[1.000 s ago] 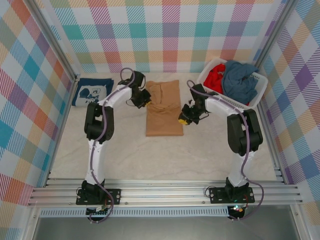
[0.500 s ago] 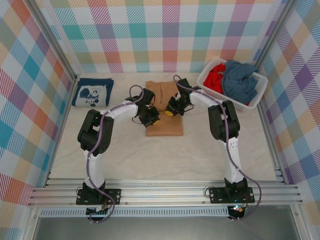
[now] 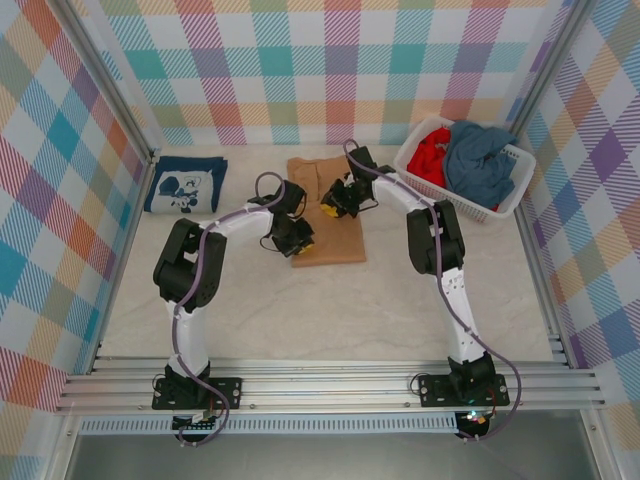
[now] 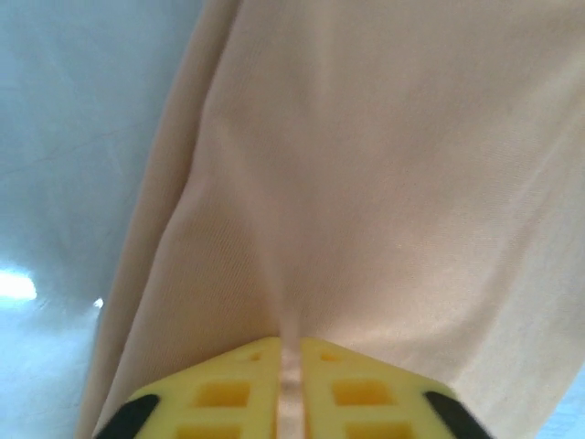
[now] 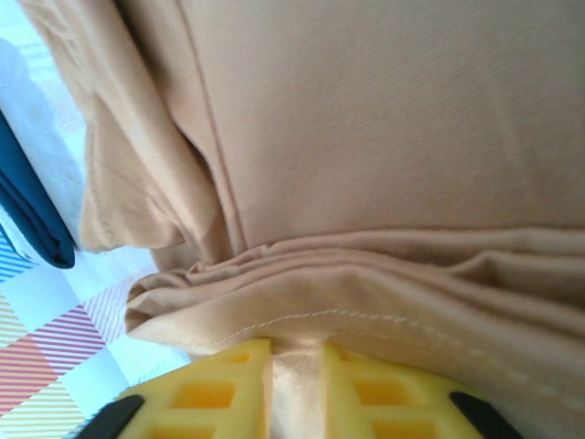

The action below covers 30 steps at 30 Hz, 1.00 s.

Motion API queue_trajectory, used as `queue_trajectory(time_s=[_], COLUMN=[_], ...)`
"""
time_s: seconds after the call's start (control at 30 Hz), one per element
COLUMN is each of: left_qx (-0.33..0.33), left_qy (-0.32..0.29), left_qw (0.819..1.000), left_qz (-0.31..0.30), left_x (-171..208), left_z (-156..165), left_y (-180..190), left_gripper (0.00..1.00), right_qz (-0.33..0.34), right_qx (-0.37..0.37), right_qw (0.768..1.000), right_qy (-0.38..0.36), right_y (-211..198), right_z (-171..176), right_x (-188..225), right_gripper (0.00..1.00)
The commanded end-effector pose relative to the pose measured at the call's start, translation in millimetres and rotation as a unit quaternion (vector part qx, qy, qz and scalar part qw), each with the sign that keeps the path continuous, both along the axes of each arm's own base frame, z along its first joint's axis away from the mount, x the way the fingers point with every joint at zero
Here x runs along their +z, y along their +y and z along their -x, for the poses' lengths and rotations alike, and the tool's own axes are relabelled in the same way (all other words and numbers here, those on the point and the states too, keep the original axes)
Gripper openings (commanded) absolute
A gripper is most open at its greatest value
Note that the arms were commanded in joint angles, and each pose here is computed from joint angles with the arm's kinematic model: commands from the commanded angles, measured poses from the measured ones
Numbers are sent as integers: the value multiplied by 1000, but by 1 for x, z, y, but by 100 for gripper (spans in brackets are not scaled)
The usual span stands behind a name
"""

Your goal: Fold and stack the t-shirts

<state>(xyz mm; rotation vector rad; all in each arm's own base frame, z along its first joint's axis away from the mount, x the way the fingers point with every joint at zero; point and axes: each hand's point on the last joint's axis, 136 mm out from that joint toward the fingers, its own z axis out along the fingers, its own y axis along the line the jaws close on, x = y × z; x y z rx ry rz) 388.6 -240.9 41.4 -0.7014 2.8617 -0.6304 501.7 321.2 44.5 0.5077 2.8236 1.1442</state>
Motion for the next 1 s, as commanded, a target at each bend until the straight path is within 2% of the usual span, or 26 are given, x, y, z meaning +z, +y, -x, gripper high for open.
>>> queue_trajectory(time_s=[0.0,0.07,0.13,0.27,0.37,0.47,0.7,0.83,0.97], left_qx=[-6,-7,-13,-18,7,25,67,73,77], left_qy=[-47,-51,-31,9,31,42,35,29,22], left_qw=[999,999,999,999,998,997,994,993,993], left_qz=[-15,-9,10,30,57,67,80,88,88], left_x=[48,54,47,28,14,1,-11,-16,-19], left_z=[1,8,18,42,49,49,40,35,28], left_y=[13,19,19,19,18,16,16,13,12], left_gripper=[29,38,43,48,49,50,51,46,41], right_qz=[-2,12,34,65,66,66,67,60,62], right_qx=[19,19,14,10,17,17,19,13,9], right_qw=[999,997,997,997,998,997,996,997,997], right_qy=[-50,-74,-73,-31,-5,22,50,46,46], right_y=[-5,-17,-37,-76,-87,-93,-92,-87,-87], right_z=[2,15,37,93,130,151,154,144,139], right_x=[53,76,81,58,39,20,-11,-15,-18], right_gripper=[28,34,39,44,49,51,50,41,29])
